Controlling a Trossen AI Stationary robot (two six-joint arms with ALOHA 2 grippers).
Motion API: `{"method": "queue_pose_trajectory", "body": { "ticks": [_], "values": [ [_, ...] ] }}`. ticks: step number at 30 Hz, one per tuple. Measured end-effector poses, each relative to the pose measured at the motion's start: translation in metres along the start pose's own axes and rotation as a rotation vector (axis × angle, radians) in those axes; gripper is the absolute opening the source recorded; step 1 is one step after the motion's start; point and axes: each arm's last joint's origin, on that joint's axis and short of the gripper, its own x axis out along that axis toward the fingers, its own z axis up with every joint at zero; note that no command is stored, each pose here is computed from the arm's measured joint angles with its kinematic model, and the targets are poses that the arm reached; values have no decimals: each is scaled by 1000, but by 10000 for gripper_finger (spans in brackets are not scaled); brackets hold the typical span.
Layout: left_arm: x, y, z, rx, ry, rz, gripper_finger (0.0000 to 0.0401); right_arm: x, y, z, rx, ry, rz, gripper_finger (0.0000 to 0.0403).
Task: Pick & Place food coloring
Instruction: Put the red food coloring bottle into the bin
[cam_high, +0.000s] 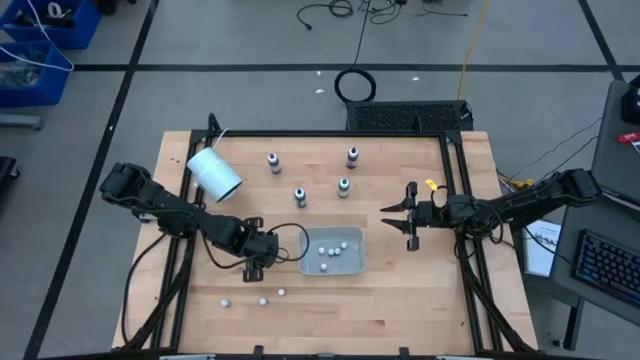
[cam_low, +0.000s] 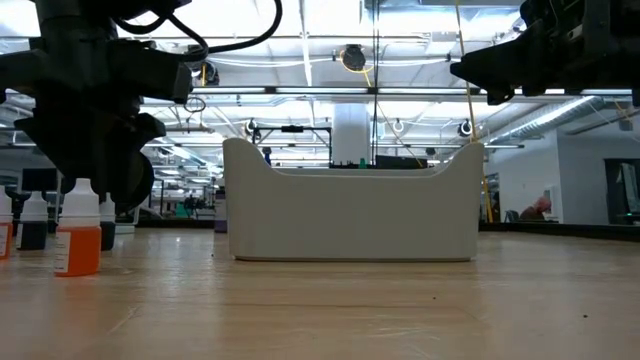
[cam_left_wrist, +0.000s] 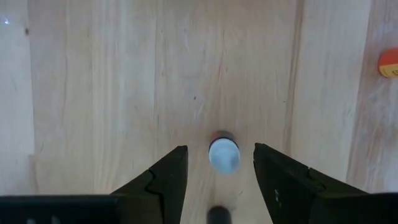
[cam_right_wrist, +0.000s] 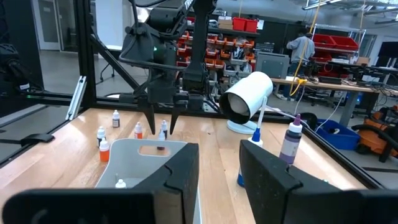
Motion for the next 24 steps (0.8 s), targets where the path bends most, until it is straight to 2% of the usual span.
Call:
{"method": "queue_pose_trajectory", "body": {
  "ticks": [24],
  "values": [
    [4,1,2,-10,3,2,186,0,0,0,0,0,0,105]
  ]
}}
